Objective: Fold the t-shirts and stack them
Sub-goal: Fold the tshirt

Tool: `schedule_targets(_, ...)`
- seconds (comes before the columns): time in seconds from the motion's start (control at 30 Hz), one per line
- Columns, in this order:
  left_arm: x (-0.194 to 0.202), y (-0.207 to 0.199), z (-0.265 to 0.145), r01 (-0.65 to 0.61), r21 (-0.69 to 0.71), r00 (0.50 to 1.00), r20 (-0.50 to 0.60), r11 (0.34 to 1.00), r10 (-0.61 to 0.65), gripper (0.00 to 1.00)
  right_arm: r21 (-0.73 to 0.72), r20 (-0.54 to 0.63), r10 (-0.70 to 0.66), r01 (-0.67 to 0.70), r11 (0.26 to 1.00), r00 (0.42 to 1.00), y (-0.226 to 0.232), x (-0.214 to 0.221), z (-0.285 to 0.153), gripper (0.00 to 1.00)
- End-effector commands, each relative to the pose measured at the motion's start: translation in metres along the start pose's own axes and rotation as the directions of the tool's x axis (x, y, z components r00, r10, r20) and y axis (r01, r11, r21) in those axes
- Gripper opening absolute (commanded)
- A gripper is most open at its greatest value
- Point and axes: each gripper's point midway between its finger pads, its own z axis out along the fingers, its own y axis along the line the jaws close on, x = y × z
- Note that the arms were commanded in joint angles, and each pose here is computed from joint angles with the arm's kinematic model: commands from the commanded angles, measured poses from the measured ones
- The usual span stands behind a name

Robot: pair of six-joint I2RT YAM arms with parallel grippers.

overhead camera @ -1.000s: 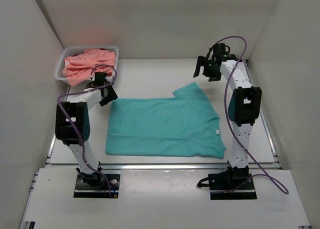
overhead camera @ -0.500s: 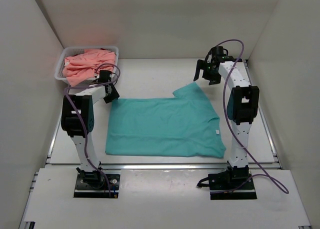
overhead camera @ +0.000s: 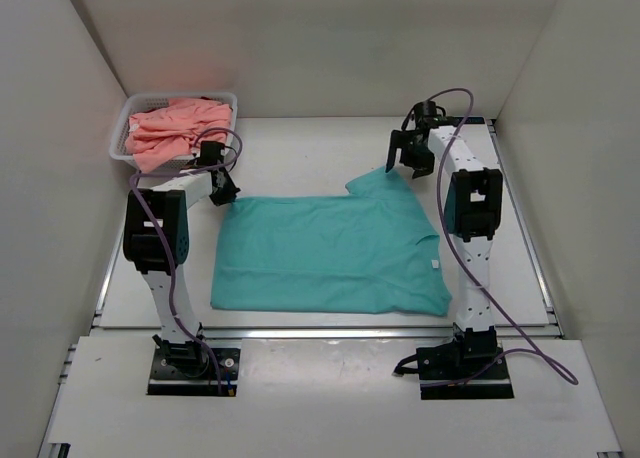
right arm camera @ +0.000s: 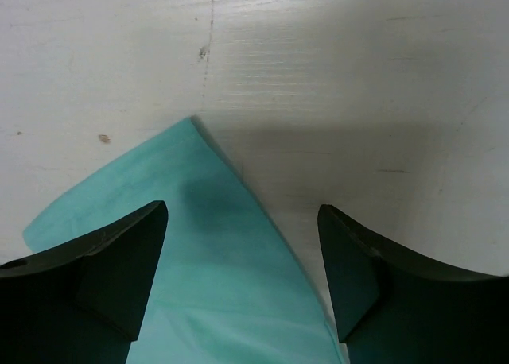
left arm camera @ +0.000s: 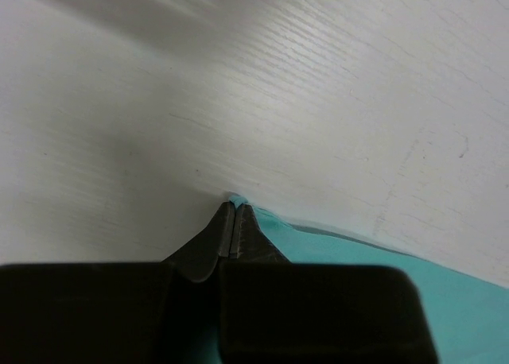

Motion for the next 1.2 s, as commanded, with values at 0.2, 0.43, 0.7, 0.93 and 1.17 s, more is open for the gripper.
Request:
schedule_targets(0.2,0.006,-0.005,-0.013,0.010,0.043,1.000,-0.028,0.999,-0.009,0.00,0.062,-0.066,-0.071,0.076,0.995,0.995,0.015,0.023,0.003,0.60)
schedule_targets(0.43,0.005,-0.007,-0.015,0.027,0.055,0.999,-0.028,0.998,-0.026,0.00,0.109,-0.143,-0.089,0.105,0.988,0.986,0.018,0.046,0.011,0.00)
schedule_targets(0.7,-0.020,-0.016,-0.031,0.022,0.093,1.000,0.011,0.995,-0.023,0.00,0.078,-0.016,-0.122,0.123,0.989,0.992,0.027,0.004,-0.026,0.00)
schedule_targets(0.93,-0.025,-0.015,-0.055,0.025,0.133,0.998,0.052,0.991,-0.033,0.00,-0.001,0.045,-0.166,0.166,0.986,0.985,0.040,0.002,-0.079,0.00)
schedule_targets(1.17,-0.016,-0.002,-0.069,0.021,0.140,0.998,0.056,0.990,-0.029,0.00,-0.044,0.045,-0.169,0.171,0.984,0.985,0.044,0.029,-0.102,0.00)
